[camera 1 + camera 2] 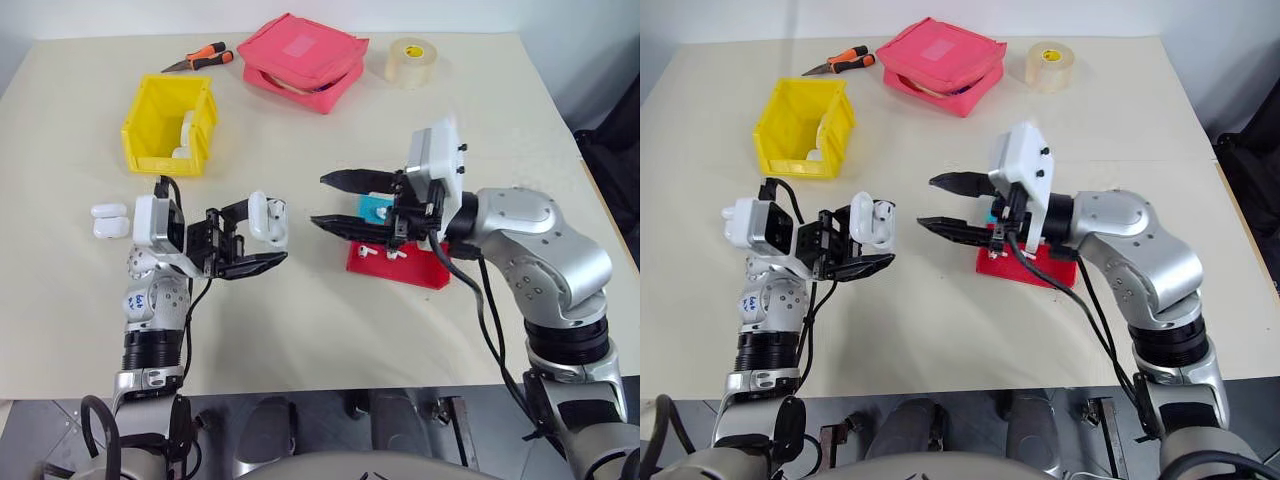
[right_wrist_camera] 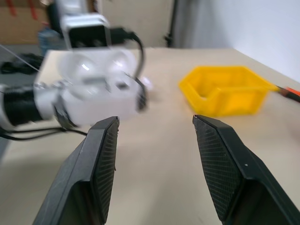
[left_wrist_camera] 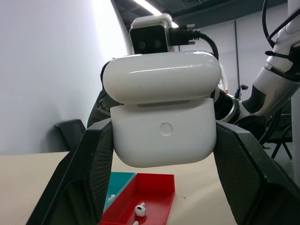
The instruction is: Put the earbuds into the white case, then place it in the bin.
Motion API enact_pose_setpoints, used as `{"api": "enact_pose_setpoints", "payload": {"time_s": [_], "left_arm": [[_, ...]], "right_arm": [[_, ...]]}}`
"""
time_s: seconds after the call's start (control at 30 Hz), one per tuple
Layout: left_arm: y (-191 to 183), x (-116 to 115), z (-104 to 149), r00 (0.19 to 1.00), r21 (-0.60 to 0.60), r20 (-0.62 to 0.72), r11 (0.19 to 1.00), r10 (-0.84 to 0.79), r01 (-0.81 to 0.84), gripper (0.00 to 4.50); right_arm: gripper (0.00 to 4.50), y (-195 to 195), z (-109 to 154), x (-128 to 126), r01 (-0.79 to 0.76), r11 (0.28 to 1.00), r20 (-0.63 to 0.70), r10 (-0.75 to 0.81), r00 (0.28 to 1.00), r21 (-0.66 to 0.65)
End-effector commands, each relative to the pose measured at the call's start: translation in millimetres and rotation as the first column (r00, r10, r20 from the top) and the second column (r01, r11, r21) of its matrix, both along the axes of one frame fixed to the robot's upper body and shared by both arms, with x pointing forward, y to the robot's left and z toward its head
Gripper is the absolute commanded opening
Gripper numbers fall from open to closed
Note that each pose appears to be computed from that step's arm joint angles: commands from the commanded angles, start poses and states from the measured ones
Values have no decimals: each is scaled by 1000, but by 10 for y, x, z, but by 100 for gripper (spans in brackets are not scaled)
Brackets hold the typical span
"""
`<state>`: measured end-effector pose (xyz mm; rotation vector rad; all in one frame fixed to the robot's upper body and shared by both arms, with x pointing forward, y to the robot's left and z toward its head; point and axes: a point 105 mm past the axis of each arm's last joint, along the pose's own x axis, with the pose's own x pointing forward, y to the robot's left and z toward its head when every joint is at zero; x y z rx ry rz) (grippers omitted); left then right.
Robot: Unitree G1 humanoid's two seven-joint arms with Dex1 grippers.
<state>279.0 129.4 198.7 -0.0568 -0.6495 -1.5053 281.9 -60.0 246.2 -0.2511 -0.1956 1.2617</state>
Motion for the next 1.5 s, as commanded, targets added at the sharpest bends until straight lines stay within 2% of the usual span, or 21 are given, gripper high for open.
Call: {"api": "enact_pose_setpoints", "payload": {"time_s": [0.03,0.17,0.4,0.67,0.9,1.1,1.27,1.5], "left_arm": [[65,2,97,999,-29,37,999,16,-14,279],[100,10,114,999,-35,32,999,25,-24,279],[151,55,130,998,-37,26,998,49,-48,279],[169,99,149,998,-31,30,998,62,-61,279],[173,98,146,997,-26,33,997,74,-74,279],[158,77,136,996,-28,34,997,79,-78,279],[133,55,130,997,-29,37,997,73,-72,279],[101,-1,108,997,-26,42,998,65,-64,279]], "right_arm": [[265,-266,25,29,106,994,19,-106,994,-12],[265,-706,-228,-17,231,968,-40,-236,971,-100],[265,-1352,-515,-191,387,899,-123,-416,901,-204],[265,-1609,-599,-261,462,848,-147,-508,849,-260],[265,-1592,-621,-235,449,847,-148,-502,852,-286],[265,-1432,-509,39,442,846,-72,-482,873,-300],[265,-1206,-449,344,400,840,-44,-446,894,-366],[265,-1073,-454,820,409,749,-55,-508,860,-521]]}}
